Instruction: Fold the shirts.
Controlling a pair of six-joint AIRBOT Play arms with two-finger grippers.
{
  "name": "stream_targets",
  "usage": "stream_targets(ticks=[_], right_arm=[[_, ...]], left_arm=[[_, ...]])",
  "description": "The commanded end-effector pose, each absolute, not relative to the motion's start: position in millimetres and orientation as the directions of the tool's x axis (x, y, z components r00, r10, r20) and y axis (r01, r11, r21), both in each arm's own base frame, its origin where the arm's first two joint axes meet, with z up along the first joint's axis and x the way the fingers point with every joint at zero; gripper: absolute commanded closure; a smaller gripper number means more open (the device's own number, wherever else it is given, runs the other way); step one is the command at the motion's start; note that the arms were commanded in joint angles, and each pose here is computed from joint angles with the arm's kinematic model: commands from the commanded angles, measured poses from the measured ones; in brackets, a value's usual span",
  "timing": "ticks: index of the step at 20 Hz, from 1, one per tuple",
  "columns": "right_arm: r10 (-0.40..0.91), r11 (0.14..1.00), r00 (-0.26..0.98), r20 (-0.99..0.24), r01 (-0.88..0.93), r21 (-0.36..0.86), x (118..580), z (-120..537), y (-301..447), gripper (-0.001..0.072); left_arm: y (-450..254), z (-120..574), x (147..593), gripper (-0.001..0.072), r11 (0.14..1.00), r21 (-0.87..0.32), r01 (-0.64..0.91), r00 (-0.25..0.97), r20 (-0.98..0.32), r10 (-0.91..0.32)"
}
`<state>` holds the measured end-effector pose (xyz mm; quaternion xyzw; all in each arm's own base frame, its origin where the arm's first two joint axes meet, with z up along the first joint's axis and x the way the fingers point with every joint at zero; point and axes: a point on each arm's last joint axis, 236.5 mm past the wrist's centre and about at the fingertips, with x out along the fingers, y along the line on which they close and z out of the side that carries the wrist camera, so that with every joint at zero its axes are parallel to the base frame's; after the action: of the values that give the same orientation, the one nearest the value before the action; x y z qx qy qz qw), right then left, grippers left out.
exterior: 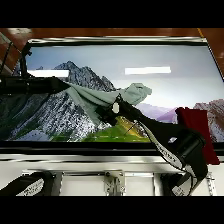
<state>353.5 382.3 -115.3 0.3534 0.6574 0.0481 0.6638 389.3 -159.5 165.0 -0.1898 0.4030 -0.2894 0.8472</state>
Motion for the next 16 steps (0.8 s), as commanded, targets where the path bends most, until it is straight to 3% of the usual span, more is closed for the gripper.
stream_targets(ticks=[1, 4, 7, 10, 12, 14, 16], right_arm=[[0.507, 0.815, 0.163, -0.846, 0.228, 0.532, 361.5, -89.9, 366.7, 0.0649], [0.520, 0.854, 0.286, -0.805, -0.143, 0.501, 379.6, -8.1, 339.9, 0.0649], [0.473, 0.879, 0.512, -0.717, -0.336, 0.340, 390.6, 127.4, 278.1, 0.0649], [0.353, 0.936, 0.798, -0.488, -0.300, 0.187, 370.6, 301.5, 179.2, 0.0650], [0.285, 0.948, 0.930, -0.232, -0.239, 0.209, 322.3, 418.8, 116.6, 0.0650], [0.266, 0.935, 0.963, -0.046, -0.246, 0.256, 272.4, 487.8, 83.7, 0.0650], [0.262, 0.920, 0.964, 0.041, -0.262, 0.290, 241.7, 517.1, 68.3, 0.0650]], left_arm=[[-139.9, 168.2, 396.5, 0.0671, 0.782, -0.521, 0.343, 0.545, -0.567, -0.617], [-106.3, 204.4, 404.6, 0.0671, 0.820, -0.446, 0.358, 0.646, -0.515, -0.563], [-68.1, 312.7, 400.5, 0.0671, 0.877, -0.321, 0.357, 0.832, -0.318, -0.455], [-25.5, 450.1, 357.3, 0.0671, 0.934, -0.234, 0.271, 0.961, 0.012, -0.276], [-11.6, 522.0, 308.6, 0.0671, 0.934, -0.269, 0.234, 0.959, 0.224, -0.175], [-18.9, 562.8, 260.3, 0.0670, 0.920, -0.291, 0.262, 0.920, 0.364, -0.147], [-33.5, 579.5, 223.2, 0.0670, 0.920, -0.261, 0.292, 0.890, 0.426, -0.161]])
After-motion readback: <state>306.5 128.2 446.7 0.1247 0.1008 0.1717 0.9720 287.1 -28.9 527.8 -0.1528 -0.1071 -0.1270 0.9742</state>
